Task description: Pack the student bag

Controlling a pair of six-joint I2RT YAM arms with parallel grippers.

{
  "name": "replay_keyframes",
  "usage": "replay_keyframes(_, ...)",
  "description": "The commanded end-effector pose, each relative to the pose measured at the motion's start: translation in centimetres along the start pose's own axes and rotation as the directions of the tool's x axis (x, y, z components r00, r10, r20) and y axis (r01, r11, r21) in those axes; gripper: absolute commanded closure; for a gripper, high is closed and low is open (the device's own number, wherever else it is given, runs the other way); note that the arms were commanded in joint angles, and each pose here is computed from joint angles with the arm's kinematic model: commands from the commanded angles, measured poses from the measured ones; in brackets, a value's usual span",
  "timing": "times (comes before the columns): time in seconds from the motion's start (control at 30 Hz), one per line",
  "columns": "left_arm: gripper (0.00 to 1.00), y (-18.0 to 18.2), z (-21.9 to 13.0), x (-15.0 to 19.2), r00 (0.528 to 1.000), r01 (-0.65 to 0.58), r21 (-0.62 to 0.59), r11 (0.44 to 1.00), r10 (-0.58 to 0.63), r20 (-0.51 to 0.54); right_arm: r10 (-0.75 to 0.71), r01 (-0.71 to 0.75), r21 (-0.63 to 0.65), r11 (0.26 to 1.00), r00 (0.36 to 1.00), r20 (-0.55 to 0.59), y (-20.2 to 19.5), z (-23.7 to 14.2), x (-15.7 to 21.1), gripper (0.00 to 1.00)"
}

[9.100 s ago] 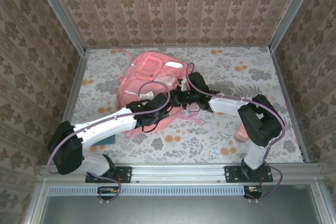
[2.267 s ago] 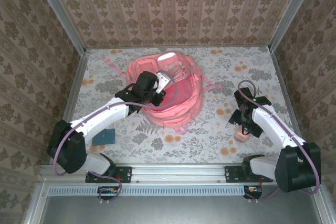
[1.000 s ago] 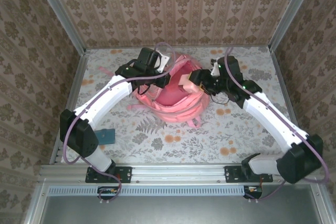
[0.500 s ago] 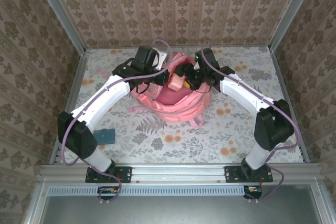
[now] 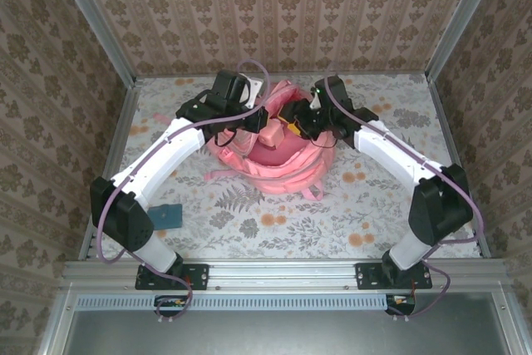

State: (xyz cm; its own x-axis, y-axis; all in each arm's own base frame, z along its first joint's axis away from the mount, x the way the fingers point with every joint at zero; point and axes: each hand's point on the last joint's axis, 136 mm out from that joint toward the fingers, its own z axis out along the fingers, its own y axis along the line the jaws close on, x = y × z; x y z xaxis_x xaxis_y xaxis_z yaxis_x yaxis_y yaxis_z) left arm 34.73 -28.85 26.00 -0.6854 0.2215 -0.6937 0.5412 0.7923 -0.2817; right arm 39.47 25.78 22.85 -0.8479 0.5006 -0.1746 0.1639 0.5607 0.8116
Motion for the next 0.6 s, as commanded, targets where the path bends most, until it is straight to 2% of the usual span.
replay_keyframes(0.0, 1.00, -2.5, -5.9, -6.7, 0.955, -0.072, 0.066, 0.995, 0.049, 0.293, -0.031, 0.028, 0.094, 0.995, 0.999, 0.028, -2.2, -1.3, 0.4, 0.58)
replay_keyframes(0.2, 1.00, -4.7, -6.9, -7.0, 0.933, -0.161, 0.152, 0.975, 0.100, 0.346, -0.038, 0.044, 0.175, 0.984, 0.999, -0.036, -3.1, 1.8, 2.2, 0.62)
replay_keyframes(0.43, 1.00, -5.7, -6.9, -6.5, 0.933, -0.185, 0.198, 0.963, 0.110, 0.342, -0.045, 0.059, 0.237, 0.970, 0.997, -0.063, -3.5, 6.1, 2.5, 0.69)
replay_keyframes(0.5, 1.00, -5.9, -7.1, -6.5, 0.929, -0.199, 0.204, 0.959, 0.118, 0.351, -0.031, 0.045, 0.220, 0.974, 0.997, -0.064, -3.5, 7.3, 2.4, 0.70)
replay_keyframes(0.57, 1.00, -6.2, -7.5, -6.6, 0.923, -0.212, 0.213, 0.954, 0.124, 0.365, -0.022, 0.030, 0.149, 0.988, 0.998, -0.053, -2.7, 8.6, 2.0, 0.73)
